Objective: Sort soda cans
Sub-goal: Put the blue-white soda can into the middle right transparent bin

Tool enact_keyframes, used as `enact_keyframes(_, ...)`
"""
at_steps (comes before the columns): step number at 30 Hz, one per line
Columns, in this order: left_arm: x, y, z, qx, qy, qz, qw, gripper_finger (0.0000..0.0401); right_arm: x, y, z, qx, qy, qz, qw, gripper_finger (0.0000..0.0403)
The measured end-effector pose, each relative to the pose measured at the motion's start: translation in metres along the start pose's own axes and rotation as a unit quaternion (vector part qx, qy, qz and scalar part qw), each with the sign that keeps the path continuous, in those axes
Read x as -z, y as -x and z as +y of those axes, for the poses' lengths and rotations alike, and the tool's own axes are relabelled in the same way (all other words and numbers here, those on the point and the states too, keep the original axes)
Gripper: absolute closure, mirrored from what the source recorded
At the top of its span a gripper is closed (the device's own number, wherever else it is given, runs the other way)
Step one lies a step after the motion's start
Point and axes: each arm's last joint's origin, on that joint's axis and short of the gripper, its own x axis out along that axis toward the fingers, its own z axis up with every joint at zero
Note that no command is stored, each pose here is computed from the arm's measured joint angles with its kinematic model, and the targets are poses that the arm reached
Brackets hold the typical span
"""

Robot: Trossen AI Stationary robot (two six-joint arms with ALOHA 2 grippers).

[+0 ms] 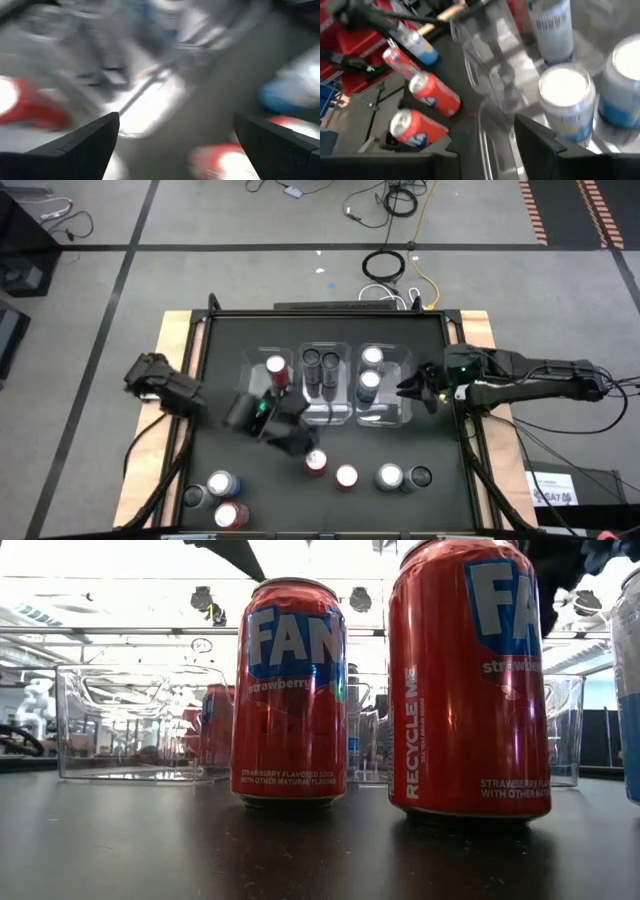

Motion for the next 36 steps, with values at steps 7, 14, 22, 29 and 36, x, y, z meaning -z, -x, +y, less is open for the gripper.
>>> enact_keyframes(7, 0.041, 0.006, 0.01, 0.071, 0.012, -0.036, 0.997, 0.0002, -0.038, 0.01, 0.038, -0.048, 0.039, -0.022, 0.998, 0.0322)
enact_keyframes(14, 0.062, 0.021, 0.052, 0.118, 0.007, -0.058, 0.991, 0.0002, -0.07, -0.028, 0.088, -0.044, 0.056, 0.018, 0.997, 0.0348)
enact_keyframes(22, 0.086, 0.052, 0.106, 0.194, -0.023, -0.088, 0.977, 0.0002, -0.083, -0.074, 0.133, 0.095, -0.008, 0.125, 0.987, 0.036)
enact_keyframes(29, 0.107, 0.058, 0.14, 0.236, -0.05, -0.091, 0.966, 0.0002, -0.064, -0.106, 0.158, 0.145, -0.129, 0.17, 0.966, 0.0361)
enact_keyframes(36, 0.123, 0.053, 0.164, 0.265, -0.048, -0.083, 0.96, 0.0002, -0.034, -0.119, 0.178, 0.175, -0.196, 0.171, 0.95, 0.0361)
